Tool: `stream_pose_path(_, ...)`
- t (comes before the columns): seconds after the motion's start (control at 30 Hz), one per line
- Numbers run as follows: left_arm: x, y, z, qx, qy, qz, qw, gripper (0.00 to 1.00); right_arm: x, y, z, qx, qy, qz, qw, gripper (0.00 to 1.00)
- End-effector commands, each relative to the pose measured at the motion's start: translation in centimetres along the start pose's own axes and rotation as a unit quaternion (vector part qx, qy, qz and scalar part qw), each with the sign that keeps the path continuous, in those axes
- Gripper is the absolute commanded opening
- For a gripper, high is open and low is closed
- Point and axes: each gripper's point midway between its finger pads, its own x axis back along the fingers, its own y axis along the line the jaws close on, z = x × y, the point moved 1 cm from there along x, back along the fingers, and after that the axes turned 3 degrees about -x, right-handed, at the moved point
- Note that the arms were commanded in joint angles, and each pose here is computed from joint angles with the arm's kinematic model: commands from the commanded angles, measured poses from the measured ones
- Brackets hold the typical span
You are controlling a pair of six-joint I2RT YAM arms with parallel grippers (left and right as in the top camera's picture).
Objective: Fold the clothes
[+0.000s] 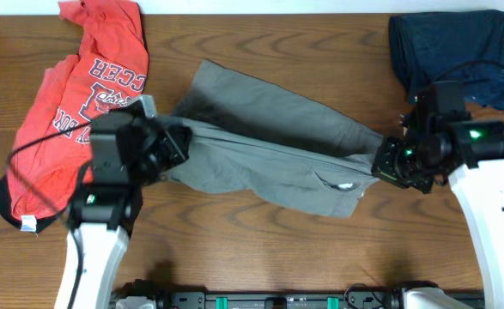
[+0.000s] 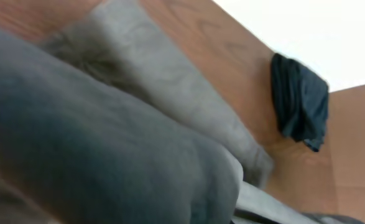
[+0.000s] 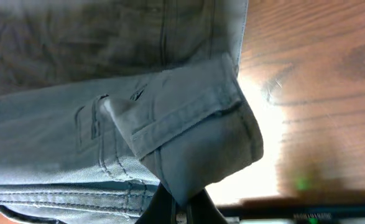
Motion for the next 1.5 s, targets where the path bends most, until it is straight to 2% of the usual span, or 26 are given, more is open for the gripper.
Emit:
stream_pose_path(0.0, -1.2, 2.7, -3.6, -0.006, -0.058, -0.069, 0.996, 0.06, -1.2, -5.3, -2.7, -0.042, -0.043, 0.107, 0.992, 0.01)
stream_pose_path(0.13, -4.2, 2.9, -4.0, -0.018, -0.054, -0.061, 0.997, 0.06, -3.2, -6.2, -4.8, -0.057, -0.057, 0.103, 0.991, 0.01)
stream_pose_path(0.27, -7.1, 2.7, -4.4, -0.032, -0.059, -0.047, 0.997, 0.06, -5.0, -5.8, -7.3, -0.038, -0.083, 0.09, 0.992, 0.01)
stream_pose_path(0.5, -10.6, 5.4, -5.4, -0.035, -0.089, -0.093, 0.991, 0.06, -8.1, -4.9, -11.0, -0.028, -0.11, 0.076, 0.991, 0.01)
stream_pose_path(0.7, -13.3, 6.6, -5.5, -0.037, -0.096, -0.09, 0.991, 0.06, -11.1, -4.9, -12.7, -0.028, -0.109, 0.077, 0.991, 0.01)
stream_pose_path(0.97, -15.7, 7.3, -6.1, -0.043, -0.117, -0.076, 0.989, 0.06, -13.5, -5.4, -14.0, -0.029, -0.112, 0.088, 0.989, 0.01)
stream_pose_path(1.27, -16.1, 6.8, -7.2, -0.051, -0.145, -0.058, 0.986, 0.07, -13.0, -4.5, -16.4, 0.001, -0.162, 0.074, 0.984, 0.01)
stream_pose_path(1.3, -16.1, 6.7, -7.3, -0.052, -0.148, -0.056, 0.986, 0.11, -13.0, -4.4, -16.6, 0.002, -0.166, 0.073, 0.983, 0.01)
stream_pose_path(1.37, -16.0, 6.6, -7.4, -0.053, -0.151, -0.055, 0.986, 0.36, -12.9, -4.2, -17.0, 0.003, -0.176, 0.068, 0.982, 0.04)
stream_pose_path(1.4, -16.0, 6.6, -7.4, -0.053, -0.151, -0.055, 0.986, 0.61, -12.8, -4.1, -17.3, 0.003, -0.181, 0.066, 0.981, 0.17)
stream_pose_path(1.47, -16.0, 6.6, -7.4, -0.053, -0.151, -0.055, 0.986, 0.97, -12.6, -3.8, -17.8, 0.005, -0.193, 0.06, 0.979, 0.64)
